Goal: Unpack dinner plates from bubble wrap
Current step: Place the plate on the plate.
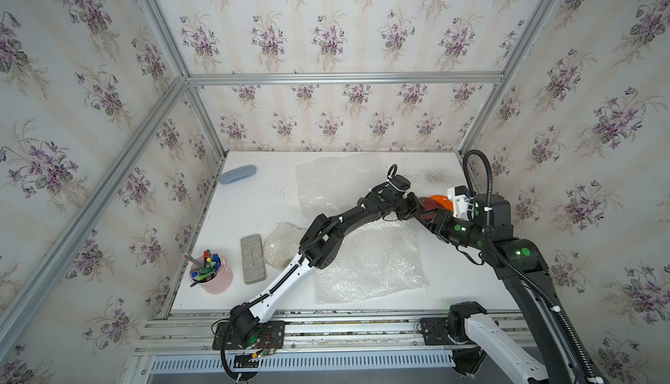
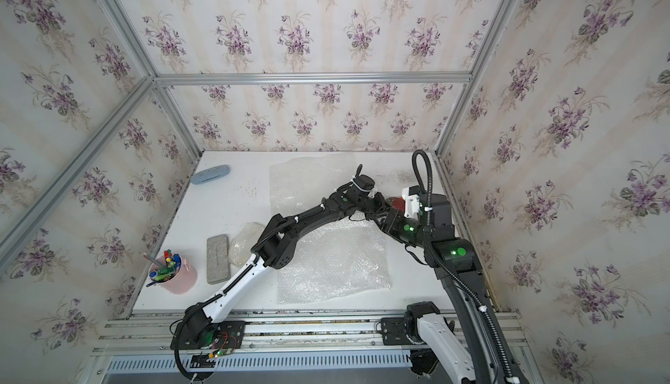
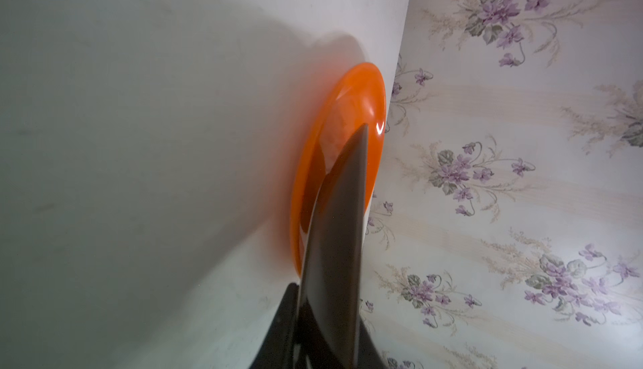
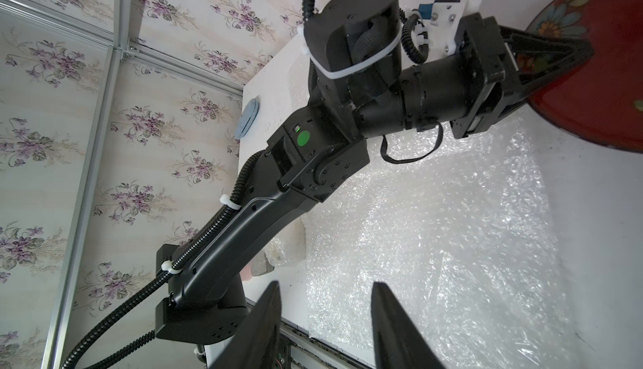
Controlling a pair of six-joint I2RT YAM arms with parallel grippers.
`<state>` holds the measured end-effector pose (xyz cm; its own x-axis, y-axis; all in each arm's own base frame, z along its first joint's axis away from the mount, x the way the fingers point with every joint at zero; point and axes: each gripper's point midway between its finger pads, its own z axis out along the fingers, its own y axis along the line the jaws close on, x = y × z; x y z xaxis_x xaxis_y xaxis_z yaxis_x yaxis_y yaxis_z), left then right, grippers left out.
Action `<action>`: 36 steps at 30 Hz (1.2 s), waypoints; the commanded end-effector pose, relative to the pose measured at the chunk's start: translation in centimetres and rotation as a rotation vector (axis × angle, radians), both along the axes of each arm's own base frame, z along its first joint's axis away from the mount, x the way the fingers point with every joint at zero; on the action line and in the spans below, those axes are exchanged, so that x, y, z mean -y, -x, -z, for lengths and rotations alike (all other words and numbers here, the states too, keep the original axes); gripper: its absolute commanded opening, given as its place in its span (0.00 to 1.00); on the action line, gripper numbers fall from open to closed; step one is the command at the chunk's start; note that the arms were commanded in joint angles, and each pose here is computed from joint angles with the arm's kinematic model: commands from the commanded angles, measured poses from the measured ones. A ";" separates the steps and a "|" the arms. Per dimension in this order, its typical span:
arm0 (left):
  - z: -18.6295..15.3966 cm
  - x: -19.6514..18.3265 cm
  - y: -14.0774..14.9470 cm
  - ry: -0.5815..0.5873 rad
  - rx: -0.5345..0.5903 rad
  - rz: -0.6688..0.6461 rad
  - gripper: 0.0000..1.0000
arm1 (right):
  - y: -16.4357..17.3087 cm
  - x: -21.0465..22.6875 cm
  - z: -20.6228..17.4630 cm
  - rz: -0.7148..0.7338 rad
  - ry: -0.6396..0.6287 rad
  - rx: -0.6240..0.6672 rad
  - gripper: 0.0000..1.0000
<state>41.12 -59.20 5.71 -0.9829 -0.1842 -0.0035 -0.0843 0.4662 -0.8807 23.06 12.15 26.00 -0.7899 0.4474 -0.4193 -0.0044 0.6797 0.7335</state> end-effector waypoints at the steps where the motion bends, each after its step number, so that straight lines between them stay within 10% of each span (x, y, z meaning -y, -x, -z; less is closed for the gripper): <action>1: -1.8 1.3 -1.2 0.098 0.009 -0.074 0.20 | 0.2 -0.1 0.2 0.005 -0.022 -0.009 0.44; 9: -0.3 1.7 -1.7 0.087 -0.013 -0.157 0.23 | 0.0 -0.4 0.5 -0.012 -0.030 -0.011 0.44; 11: -0.3 1.9 -1.8 0.094 -0.020 -0.172 0.43 | 0.0 -0.5 0.4 -0.016 -0.028 -0.006 0.44; 15: -0.7 2.1 -1.8 0.102 -0.012 -0.185 0.52 | 0.1 -0.4 0.5 -0.015 -0.025 -0.001 0.44; 36: -1.5 2.8 -1.1 0.106 -0.034 -0.220 0.49 | 0.2 -0.4 0.3 -0.028 -0.011 0.019 0.44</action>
<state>42.14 -61.45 5.81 -0.9212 -0.3864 0.0445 -0.2041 0.3827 -0.9011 22.76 12.49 25.43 -0.8010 0.4286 -0.4179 -0.0239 0.6746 0.7378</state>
